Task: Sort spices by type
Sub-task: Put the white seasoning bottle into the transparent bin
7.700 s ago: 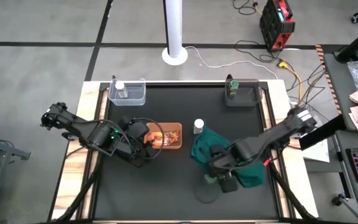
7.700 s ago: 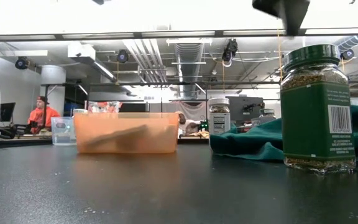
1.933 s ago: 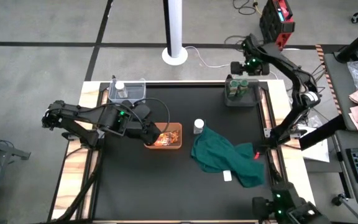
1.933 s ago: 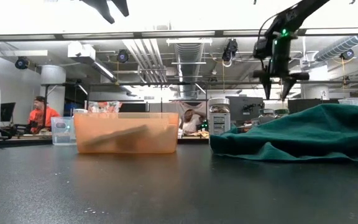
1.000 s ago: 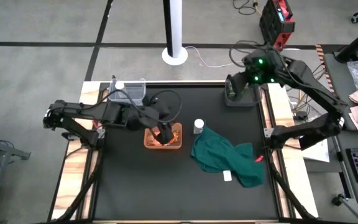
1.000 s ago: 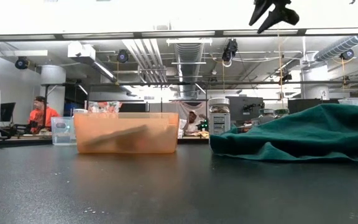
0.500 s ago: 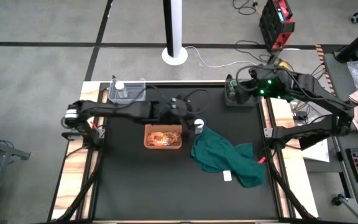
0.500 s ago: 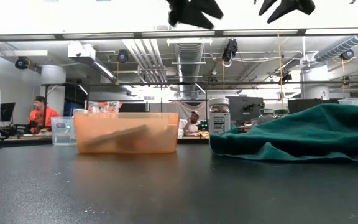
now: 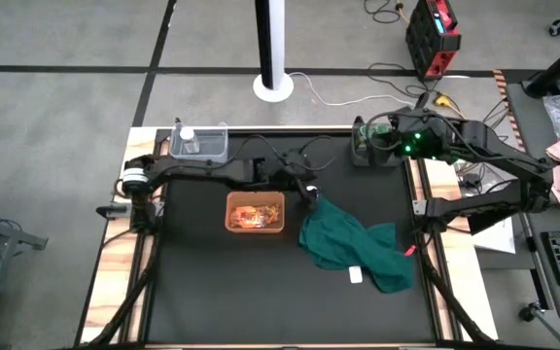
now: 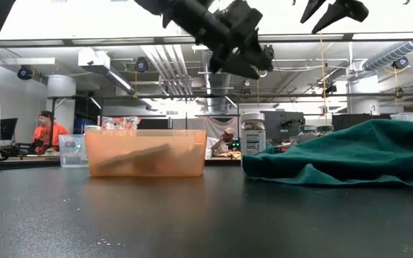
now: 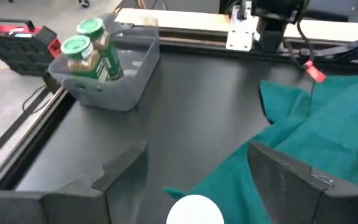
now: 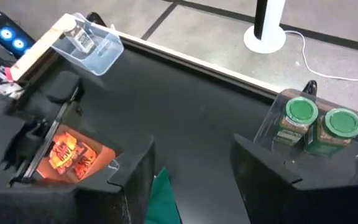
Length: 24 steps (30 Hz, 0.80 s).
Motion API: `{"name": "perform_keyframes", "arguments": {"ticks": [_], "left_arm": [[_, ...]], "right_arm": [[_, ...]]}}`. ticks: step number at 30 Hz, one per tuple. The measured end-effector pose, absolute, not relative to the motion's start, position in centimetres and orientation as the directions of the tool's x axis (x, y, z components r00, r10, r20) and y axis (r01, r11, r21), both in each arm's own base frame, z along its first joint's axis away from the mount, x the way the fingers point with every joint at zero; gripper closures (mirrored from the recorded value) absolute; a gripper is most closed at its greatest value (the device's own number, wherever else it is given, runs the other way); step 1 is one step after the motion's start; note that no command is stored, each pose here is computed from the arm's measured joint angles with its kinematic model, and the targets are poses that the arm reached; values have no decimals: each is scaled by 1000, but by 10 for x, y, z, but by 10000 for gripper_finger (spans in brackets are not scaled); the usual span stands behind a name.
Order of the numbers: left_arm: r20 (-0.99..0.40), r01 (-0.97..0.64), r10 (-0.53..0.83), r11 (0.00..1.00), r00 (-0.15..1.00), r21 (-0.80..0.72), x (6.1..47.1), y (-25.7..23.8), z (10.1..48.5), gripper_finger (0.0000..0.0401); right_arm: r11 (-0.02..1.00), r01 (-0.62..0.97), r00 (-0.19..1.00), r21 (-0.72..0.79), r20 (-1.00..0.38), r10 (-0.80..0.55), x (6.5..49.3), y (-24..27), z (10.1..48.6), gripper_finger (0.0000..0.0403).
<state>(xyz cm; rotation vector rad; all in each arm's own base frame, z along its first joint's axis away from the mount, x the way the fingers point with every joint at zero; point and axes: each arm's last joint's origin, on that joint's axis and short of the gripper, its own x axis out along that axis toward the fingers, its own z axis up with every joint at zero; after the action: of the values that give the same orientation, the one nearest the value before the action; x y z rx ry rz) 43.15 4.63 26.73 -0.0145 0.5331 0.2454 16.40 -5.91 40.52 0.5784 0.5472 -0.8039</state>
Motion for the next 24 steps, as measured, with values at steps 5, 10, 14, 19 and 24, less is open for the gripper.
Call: {"name": "perform_keyframes", "arguments": {"ticks": [5, 10, 14, 19, 24], "left_arm": [[-457, -257, 233, 966, 859, 11, 422, 47, 244, 146], [-474, -261, 234, 965, 849, 10, 415, 45, 223, 146], [-453, -287, 256, 958, 854, 0, 411, 47, 212, 146], [-453, -306, 259, 952, 853, -31, 408, 47, 203, 146], [-458, -297, 250, 954, 853, -34, 404, 46, 193, 146]], "right_arm": [[558, 789, 568, 259, -656, -498, 167, -60, 398, 197], [554, 792, 560, 255, -664, -495, 170, -61, 394, 189], [555, 788, 570, 265, -653, -498, 173, -62, 392, 188], [554, 787, 575, 272, -649, -498, 175, -62, 390, 187], [551, 790, 570, 269, -655, -497, 177, -63, 388, 186]]}}
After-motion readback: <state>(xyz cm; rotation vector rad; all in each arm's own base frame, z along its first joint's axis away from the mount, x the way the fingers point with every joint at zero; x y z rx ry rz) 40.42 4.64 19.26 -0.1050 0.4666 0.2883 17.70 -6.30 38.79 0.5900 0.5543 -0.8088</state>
